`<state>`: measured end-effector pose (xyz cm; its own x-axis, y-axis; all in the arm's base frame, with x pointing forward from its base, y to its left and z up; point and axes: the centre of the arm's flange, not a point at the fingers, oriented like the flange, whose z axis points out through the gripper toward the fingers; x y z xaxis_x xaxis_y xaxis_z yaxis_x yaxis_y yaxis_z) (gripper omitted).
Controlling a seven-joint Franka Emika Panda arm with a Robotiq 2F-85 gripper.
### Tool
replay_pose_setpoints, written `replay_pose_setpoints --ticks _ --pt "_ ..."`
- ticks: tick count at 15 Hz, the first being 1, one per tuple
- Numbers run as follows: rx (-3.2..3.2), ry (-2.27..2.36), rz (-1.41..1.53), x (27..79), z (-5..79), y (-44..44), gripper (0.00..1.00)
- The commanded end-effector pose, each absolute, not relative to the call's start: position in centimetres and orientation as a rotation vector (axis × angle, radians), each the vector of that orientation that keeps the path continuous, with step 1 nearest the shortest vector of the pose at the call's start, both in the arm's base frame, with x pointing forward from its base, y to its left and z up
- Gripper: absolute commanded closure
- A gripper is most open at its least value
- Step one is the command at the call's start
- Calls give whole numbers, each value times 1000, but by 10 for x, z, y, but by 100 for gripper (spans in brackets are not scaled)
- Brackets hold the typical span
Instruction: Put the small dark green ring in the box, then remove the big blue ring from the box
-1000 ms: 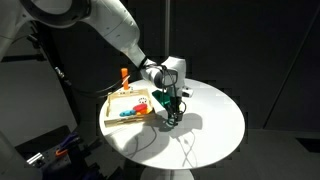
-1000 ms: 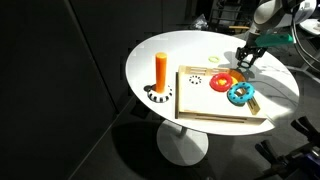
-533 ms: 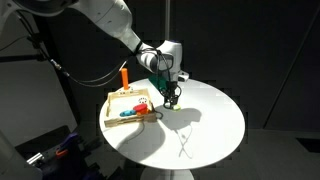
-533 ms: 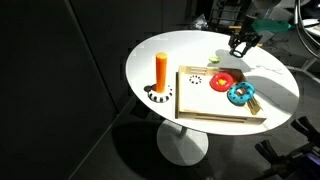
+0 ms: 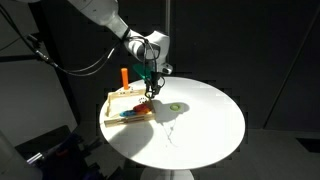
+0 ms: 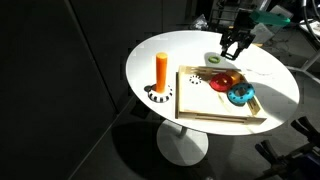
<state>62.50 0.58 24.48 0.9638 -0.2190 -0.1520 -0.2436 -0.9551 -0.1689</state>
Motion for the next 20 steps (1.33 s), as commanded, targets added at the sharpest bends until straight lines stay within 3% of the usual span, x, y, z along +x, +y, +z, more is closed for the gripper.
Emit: replay_pose_setpoints --ticks 1,3,11,20 --pt "-2899 238 320 594 258 27 6" --pt "-2896 198 400 584 258 35 0" --pt "-2925 120 647 564 261 40 0" --pt "-3041 59 591 565 264 33 0"
